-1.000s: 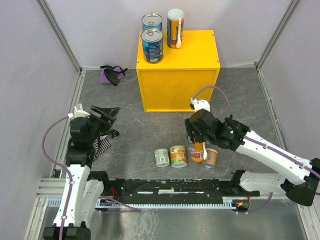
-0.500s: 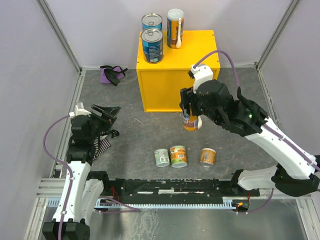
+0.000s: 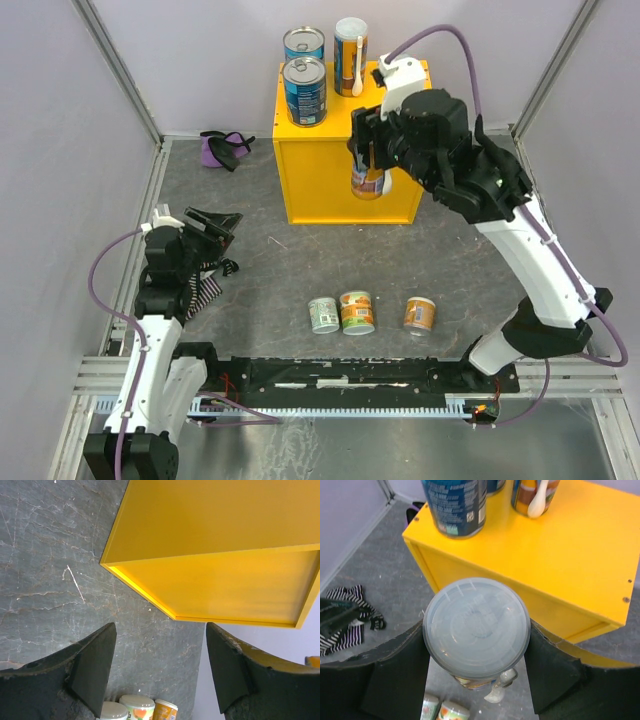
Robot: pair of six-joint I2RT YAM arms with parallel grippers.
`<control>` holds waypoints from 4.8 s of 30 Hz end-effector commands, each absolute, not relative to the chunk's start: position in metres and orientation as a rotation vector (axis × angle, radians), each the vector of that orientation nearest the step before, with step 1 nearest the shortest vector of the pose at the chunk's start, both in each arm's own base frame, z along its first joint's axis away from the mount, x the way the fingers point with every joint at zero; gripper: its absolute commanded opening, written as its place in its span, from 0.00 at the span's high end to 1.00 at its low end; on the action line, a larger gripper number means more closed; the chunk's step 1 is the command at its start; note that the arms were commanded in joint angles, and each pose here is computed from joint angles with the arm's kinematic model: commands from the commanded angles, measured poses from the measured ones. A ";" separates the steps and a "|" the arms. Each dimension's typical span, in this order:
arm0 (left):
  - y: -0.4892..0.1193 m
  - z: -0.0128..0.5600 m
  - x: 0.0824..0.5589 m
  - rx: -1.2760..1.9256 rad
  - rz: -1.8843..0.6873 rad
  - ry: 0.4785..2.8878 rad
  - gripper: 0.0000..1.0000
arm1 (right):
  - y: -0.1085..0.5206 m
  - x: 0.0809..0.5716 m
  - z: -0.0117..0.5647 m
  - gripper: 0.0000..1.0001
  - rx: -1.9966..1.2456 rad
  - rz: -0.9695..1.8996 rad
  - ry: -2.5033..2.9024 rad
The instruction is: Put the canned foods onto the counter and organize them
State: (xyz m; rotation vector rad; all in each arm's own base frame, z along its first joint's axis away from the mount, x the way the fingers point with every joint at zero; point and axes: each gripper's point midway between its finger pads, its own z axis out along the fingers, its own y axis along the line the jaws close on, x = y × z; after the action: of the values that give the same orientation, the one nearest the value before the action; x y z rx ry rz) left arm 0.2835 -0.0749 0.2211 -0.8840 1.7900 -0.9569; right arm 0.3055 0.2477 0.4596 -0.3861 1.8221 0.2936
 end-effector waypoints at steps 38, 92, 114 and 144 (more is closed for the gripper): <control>-0.068 0.235 0.309 -0.795 -0.909 1.729 0.22 | 0.253 0.421 0.587 0.99 -0.263 0.424 1.348; -0.063 0.225 0.323 -0.816 -0.865 1.747 0.22 | 0.264 0.504 0.516 0.89 -0.338 0.299 1.437; -0.063 0.228 0.316 -0.831 -0.879 1.732 0.22 | 0.261 0.501 0.503 0.08 -0.324 0.315 1.492; -0.061 0.258 0.301 -0.830 -0.892 1.677 0.22 | 0.244 0.449 0.533 0.01 -0.326 0.353 1.480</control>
State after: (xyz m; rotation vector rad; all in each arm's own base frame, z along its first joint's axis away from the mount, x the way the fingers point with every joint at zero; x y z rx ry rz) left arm 0.3018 -0.0640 0.2254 -0.8645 1.7536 -0.8827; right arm 0.4762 0.2542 0.4937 -0.3497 1.5588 0.3261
